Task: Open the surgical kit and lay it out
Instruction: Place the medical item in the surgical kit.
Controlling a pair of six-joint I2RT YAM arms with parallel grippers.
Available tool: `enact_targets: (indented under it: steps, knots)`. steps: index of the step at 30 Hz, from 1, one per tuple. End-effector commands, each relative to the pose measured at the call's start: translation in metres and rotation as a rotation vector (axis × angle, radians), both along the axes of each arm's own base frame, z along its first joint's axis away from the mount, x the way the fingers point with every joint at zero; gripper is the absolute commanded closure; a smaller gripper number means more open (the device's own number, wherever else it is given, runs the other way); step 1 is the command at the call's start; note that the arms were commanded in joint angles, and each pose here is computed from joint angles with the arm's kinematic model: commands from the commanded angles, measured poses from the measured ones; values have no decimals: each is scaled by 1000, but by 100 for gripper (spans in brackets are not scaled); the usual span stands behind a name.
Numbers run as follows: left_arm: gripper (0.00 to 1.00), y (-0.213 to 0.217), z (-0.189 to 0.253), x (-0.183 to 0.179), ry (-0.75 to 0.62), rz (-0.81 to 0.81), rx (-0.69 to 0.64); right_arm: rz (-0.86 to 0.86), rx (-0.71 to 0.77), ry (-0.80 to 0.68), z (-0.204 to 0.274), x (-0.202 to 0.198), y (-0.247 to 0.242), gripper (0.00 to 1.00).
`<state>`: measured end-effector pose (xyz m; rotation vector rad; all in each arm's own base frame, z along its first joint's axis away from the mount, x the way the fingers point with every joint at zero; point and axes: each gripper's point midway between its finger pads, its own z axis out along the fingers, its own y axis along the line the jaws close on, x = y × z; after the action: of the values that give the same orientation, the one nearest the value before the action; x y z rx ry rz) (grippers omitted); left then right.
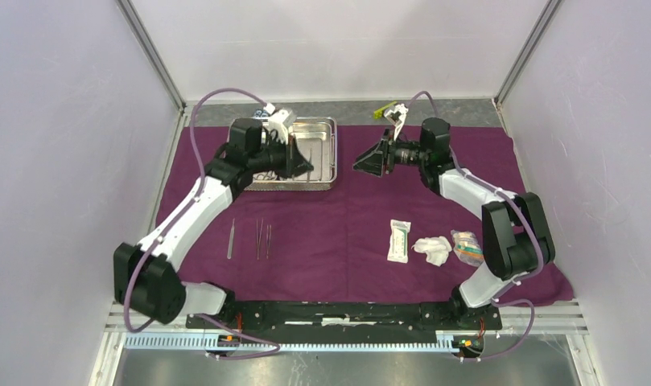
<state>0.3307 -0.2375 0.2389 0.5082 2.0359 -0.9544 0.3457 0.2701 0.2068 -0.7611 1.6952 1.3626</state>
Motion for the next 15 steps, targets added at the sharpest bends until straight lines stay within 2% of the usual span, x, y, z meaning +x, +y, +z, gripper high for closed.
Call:
enact_targets:
  steps: [1, 7, 11, 15]
  knots:
    - [93, 29, -43, -47, 91, 43, 225, -72, -111, -129, 7, 10, -26, 47]
    - [92, 51, -98, -96, 231, 67, 343, -165, -277, -228, -11, 8, -58, 47]
    - [94, 64, -120, -109, 308, 149, 356, -215, -420, -263, -32, 5, -90, 47]
    - [96, 68, -142, -115, 410, 192, 386, -253, -472, -276, -44, -8, -112, 47]
